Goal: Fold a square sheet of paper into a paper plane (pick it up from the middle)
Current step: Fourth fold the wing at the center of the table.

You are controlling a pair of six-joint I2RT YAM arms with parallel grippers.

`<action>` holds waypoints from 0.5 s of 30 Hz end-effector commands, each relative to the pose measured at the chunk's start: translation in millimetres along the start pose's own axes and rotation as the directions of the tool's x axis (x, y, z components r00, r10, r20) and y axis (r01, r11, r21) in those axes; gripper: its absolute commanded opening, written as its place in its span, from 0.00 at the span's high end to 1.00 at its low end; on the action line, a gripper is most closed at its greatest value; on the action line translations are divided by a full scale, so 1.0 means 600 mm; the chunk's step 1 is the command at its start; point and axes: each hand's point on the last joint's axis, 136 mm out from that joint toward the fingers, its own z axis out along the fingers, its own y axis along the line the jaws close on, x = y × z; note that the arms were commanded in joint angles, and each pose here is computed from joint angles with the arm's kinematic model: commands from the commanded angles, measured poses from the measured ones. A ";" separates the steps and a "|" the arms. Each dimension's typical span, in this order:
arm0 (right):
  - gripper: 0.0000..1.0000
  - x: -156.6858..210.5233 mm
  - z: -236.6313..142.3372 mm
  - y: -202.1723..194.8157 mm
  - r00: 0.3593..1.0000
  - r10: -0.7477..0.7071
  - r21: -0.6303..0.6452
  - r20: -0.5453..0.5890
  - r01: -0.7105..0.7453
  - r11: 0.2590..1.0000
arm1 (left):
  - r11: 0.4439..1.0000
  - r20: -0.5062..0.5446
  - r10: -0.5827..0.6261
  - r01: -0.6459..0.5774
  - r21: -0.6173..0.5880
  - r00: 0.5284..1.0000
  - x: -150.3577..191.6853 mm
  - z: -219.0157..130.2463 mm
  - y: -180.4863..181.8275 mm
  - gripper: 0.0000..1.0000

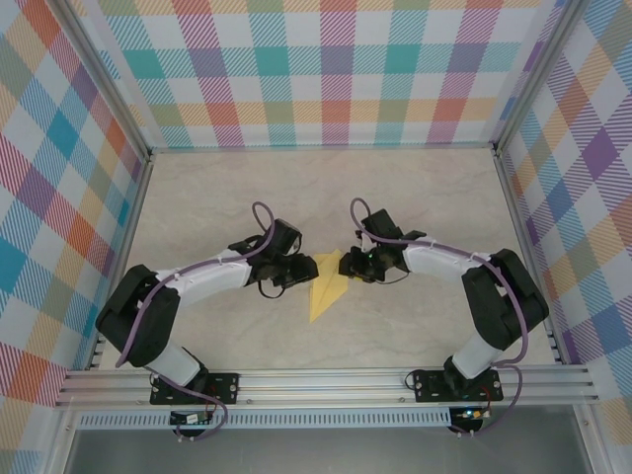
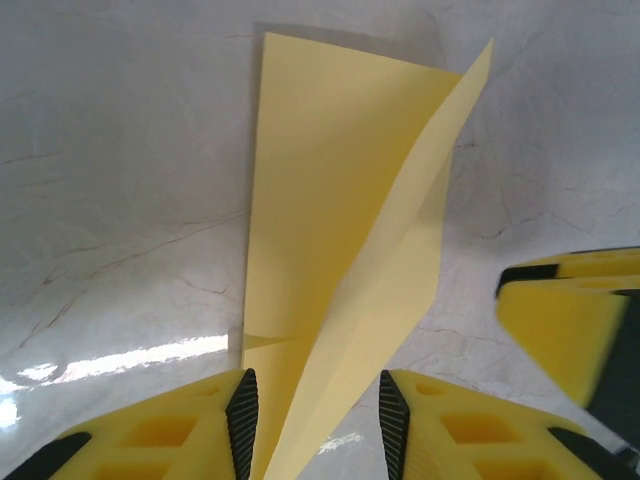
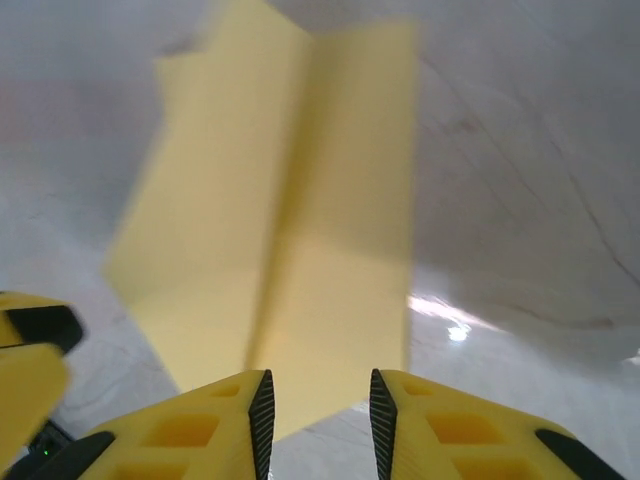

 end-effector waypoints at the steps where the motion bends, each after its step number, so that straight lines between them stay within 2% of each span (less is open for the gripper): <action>1: 0.65 0.010 0.009 -0.009 0.991 0.134 -0.021 -0.008 -0.134 0.991 | 0.998 -0.059 0.052 -0.053 -0.017 0.997 0.006 0.005 -0.001 0.60; 7: 0.65 0.015 0.030 -0.002 0.985 0.166 -0.069 -0.039 -0.169 0.983 | 0.991 -0.098 0.078 -0.088 -0.101 0.992 0.003 0.028 0.017 0.58; 15: 0.65 0.021 0.048 -0.017 0.977 0.206 -0.020 -0.062 -0.208 0.978 | 0.984 -0.135 0.090 -0.109 -0.141 0.987 0.007 0.051 0.028 0.58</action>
